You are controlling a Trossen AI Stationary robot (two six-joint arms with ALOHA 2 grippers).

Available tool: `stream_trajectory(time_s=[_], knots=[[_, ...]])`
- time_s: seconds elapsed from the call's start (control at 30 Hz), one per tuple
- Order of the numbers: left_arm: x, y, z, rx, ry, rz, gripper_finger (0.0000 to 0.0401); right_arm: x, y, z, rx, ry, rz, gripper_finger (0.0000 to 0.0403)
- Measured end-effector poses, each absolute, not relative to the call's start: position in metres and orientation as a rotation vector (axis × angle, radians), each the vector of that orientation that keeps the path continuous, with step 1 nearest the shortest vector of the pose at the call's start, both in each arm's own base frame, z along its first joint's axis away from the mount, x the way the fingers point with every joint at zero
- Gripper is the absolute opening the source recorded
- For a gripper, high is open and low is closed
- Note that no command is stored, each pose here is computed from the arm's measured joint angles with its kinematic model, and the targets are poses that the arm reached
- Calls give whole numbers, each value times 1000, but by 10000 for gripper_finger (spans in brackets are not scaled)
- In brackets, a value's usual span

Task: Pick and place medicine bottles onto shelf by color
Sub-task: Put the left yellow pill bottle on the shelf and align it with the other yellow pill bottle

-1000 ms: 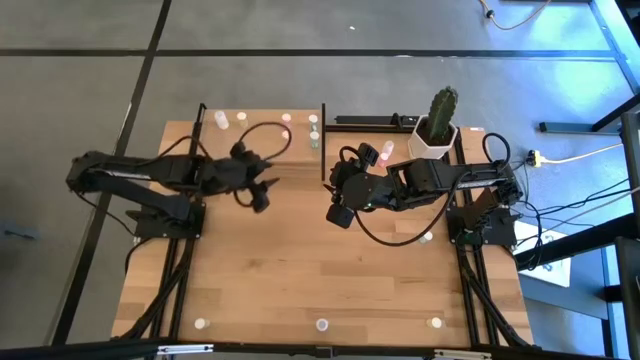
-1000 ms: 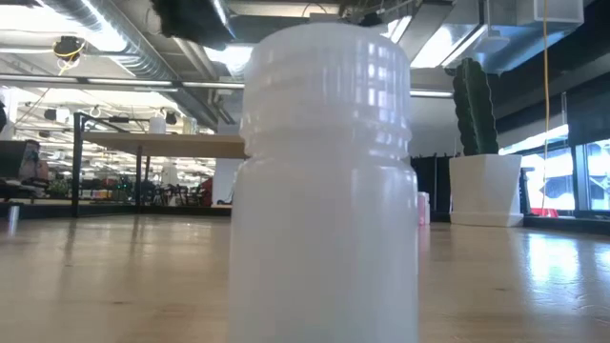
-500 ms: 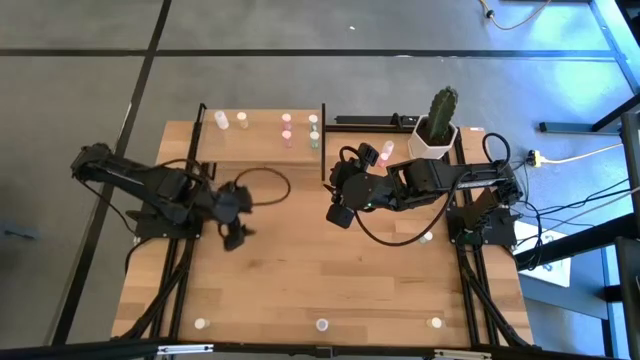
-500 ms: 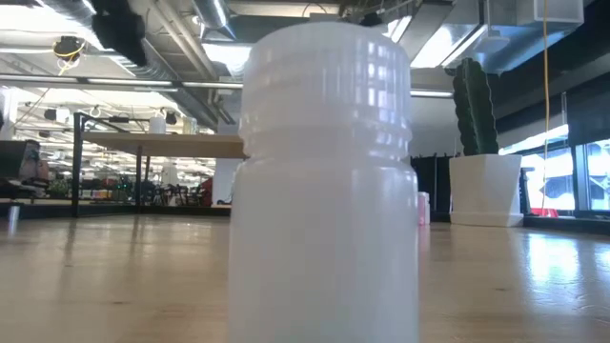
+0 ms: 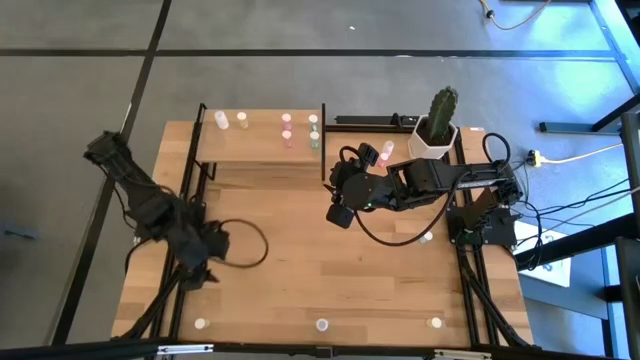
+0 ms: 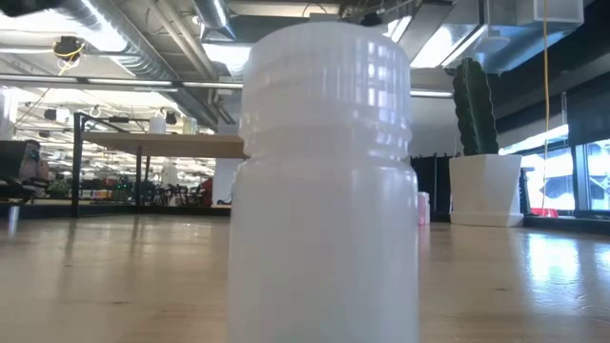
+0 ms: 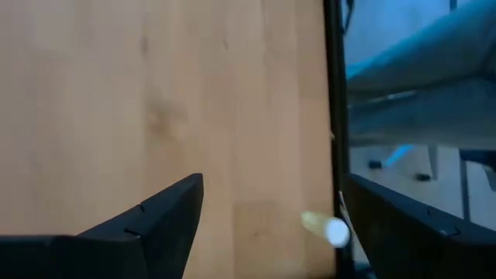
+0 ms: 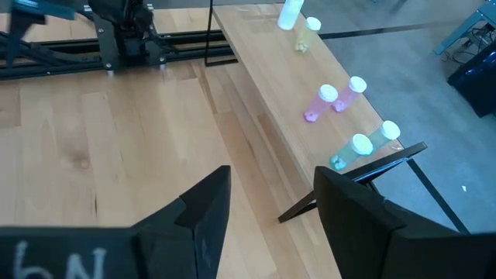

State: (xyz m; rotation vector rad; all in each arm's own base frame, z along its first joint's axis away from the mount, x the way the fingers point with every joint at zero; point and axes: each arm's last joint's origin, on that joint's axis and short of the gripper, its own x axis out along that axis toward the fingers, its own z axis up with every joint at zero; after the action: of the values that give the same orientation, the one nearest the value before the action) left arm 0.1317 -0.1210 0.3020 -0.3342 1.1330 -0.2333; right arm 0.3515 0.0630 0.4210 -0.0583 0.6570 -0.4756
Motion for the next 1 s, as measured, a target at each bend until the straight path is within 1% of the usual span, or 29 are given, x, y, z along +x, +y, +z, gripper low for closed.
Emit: stream_trajectory(time_s=[0.23,0.43,0.63,0.9,1.0], knots=[[115,-154,291,-349,1234,-235,302,352,63,421,-61,657,-475,188],[108,-184,271,-340,1332,-176,302,352,63,421,-58,656,-475,188],[104,-214,251,-344,1374,-158,302,352,63,421,-58,655,-470,188],[96,-237,238,-369,1390,-174,302,354,69,421,-55,692,-265,188],[92,-242,235,-372,1390,-171,302,355,69,422,-48,681,-249,188]])
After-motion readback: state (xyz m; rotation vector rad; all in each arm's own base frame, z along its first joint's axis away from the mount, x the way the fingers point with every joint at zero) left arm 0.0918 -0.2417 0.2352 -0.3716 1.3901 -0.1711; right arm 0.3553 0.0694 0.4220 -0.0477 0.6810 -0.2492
